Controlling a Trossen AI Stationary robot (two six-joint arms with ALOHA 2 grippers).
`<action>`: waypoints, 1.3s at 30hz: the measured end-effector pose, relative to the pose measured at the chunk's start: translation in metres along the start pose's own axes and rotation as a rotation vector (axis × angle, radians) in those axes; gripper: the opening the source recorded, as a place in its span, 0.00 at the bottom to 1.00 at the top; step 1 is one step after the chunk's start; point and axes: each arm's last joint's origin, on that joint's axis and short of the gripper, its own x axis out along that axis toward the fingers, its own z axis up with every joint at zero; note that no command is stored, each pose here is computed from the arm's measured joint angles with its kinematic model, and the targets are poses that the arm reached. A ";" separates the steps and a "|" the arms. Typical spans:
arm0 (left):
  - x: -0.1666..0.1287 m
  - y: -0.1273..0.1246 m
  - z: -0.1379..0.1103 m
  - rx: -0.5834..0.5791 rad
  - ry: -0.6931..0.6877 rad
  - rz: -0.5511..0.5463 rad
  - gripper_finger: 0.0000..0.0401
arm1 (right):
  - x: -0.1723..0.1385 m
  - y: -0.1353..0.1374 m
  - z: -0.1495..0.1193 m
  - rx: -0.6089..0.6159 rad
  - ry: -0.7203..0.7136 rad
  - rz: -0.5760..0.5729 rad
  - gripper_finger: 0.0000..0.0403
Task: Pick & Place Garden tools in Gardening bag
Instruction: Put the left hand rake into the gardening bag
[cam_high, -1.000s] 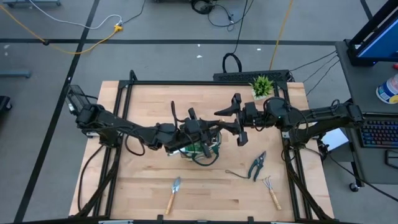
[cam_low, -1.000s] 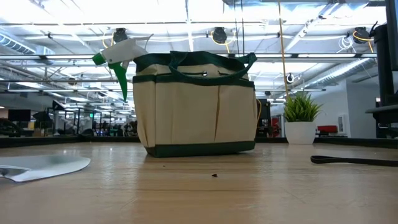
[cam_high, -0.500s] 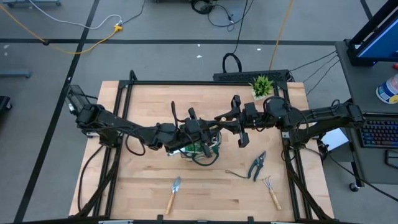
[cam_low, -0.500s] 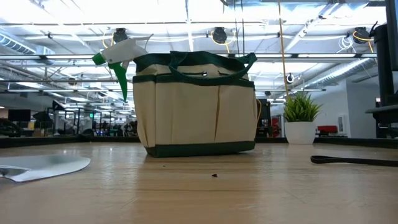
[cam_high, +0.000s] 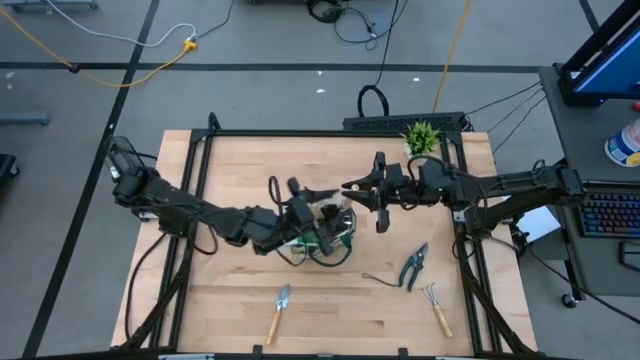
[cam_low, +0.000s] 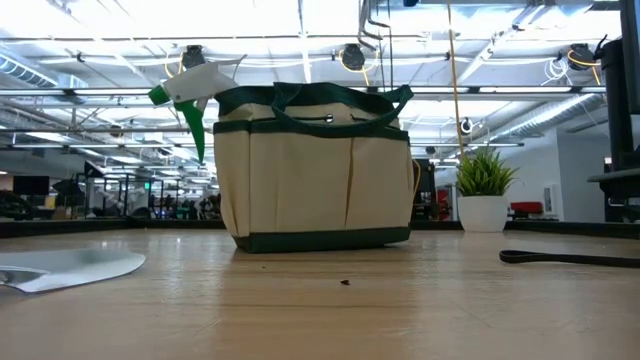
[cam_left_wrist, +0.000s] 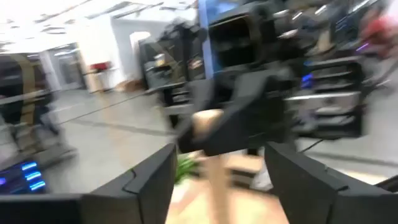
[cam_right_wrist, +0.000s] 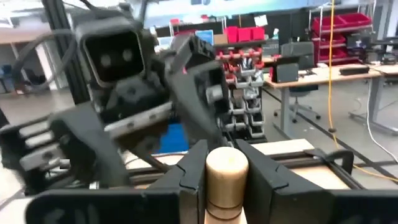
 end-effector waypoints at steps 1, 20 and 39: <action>-0.004 0.002 0.002 0.014 0.018 0.031 0.64 | 0.000 0.000 0.000 -0.001 0.004 0.000 0.14; -0.096 0.043 0.031 -0.097 0.255 0.122 0.73 | 0.054 -0.001 -0.046 0.053 -0.035 0.167 0.14; -0.098 0.054 0.025 -0.168 0.383 -0.019 0.73 | 0.078 -0.062 -0.073 0.134 -0.047 0.246 0.14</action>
